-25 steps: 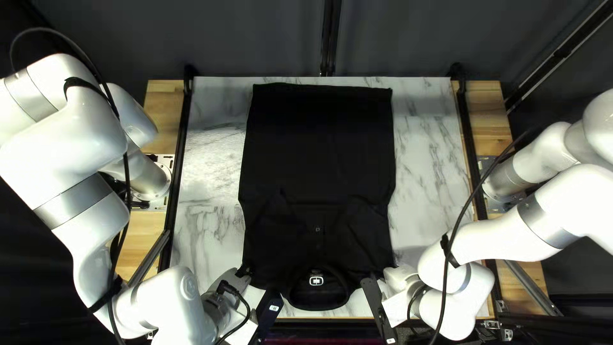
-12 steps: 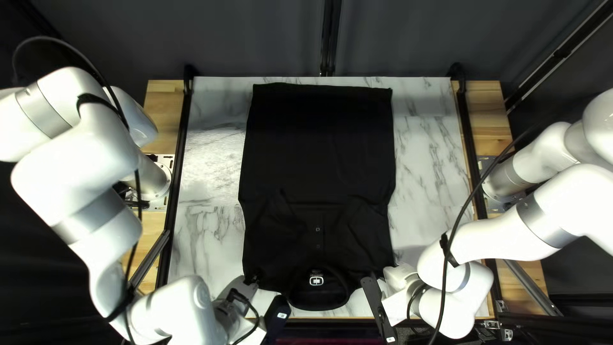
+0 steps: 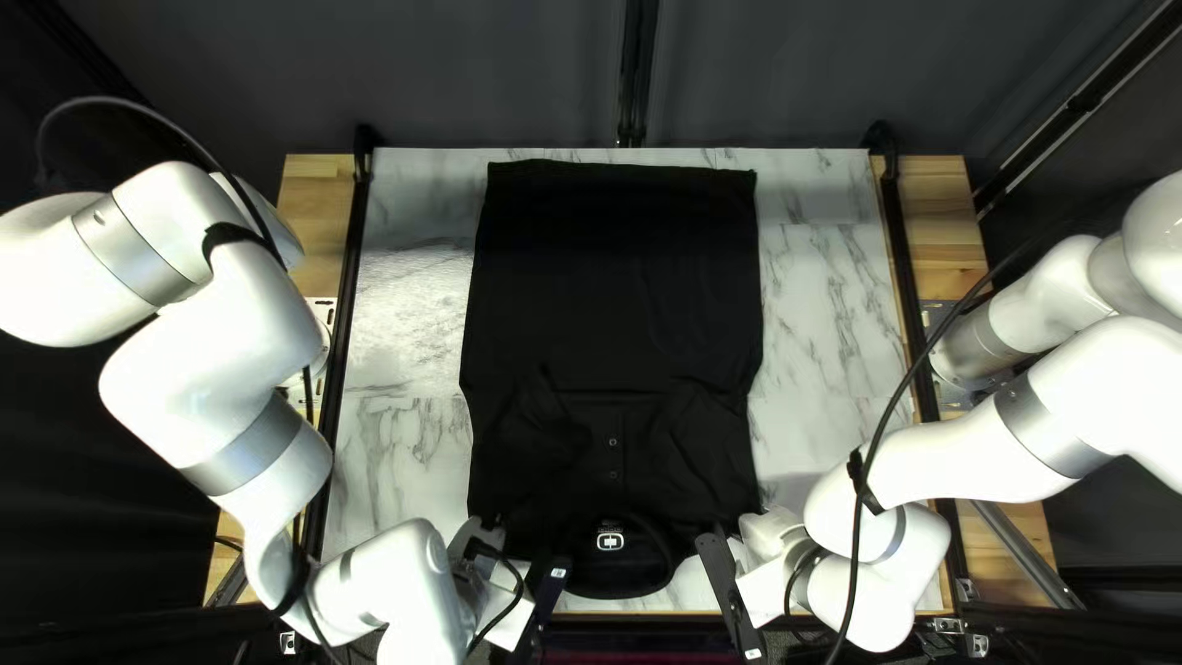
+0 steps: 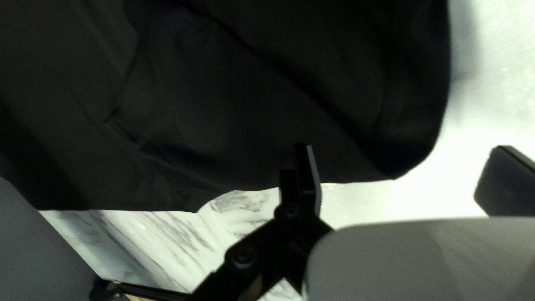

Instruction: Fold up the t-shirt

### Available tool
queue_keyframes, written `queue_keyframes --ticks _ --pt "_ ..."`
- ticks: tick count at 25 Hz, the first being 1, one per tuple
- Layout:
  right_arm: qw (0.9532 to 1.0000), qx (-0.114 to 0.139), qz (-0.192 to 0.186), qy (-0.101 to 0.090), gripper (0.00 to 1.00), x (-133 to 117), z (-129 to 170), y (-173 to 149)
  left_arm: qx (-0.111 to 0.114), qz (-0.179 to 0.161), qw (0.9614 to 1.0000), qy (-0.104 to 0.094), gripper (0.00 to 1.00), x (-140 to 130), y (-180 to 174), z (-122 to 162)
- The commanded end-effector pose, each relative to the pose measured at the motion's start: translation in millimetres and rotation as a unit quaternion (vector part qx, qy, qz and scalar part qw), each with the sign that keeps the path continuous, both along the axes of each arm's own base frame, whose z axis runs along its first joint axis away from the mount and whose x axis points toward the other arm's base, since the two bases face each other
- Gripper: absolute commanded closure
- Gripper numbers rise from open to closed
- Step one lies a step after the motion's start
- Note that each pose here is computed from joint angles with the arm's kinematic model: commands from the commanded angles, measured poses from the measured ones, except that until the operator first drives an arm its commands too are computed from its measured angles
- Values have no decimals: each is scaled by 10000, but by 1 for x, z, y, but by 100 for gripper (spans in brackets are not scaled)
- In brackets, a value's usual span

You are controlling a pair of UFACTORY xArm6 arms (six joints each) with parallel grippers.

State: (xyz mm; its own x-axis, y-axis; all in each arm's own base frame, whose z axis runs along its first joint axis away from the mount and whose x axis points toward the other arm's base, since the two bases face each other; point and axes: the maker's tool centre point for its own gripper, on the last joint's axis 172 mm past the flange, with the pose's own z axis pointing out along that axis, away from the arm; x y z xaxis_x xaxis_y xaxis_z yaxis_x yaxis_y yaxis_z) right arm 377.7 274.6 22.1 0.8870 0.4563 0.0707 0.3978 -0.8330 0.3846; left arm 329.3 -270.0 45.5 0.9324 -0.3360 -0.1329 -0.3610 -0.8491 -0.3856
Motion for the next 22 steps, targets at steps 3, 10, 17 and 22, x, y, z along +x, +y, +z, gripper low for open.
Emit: queue_keyframes --ticks 3,10,17,22 --pt "10000 -5 6 -11 99 -1 0 1 -76 53 9999 80 0 -5 9 -4" --pt "10000 -19 4 -17 99 -3 0 2 -161 -5 9997 194 85 -6 10 -3" --pt "10000 -15 3 -7 99 -3 -2 1 -176 -23 9995 244 100 -11 11 -2" --pt "10000 -4 2 -4 99 -2 -3 2 -170 -7 9995 257 100 -13 12 -3"
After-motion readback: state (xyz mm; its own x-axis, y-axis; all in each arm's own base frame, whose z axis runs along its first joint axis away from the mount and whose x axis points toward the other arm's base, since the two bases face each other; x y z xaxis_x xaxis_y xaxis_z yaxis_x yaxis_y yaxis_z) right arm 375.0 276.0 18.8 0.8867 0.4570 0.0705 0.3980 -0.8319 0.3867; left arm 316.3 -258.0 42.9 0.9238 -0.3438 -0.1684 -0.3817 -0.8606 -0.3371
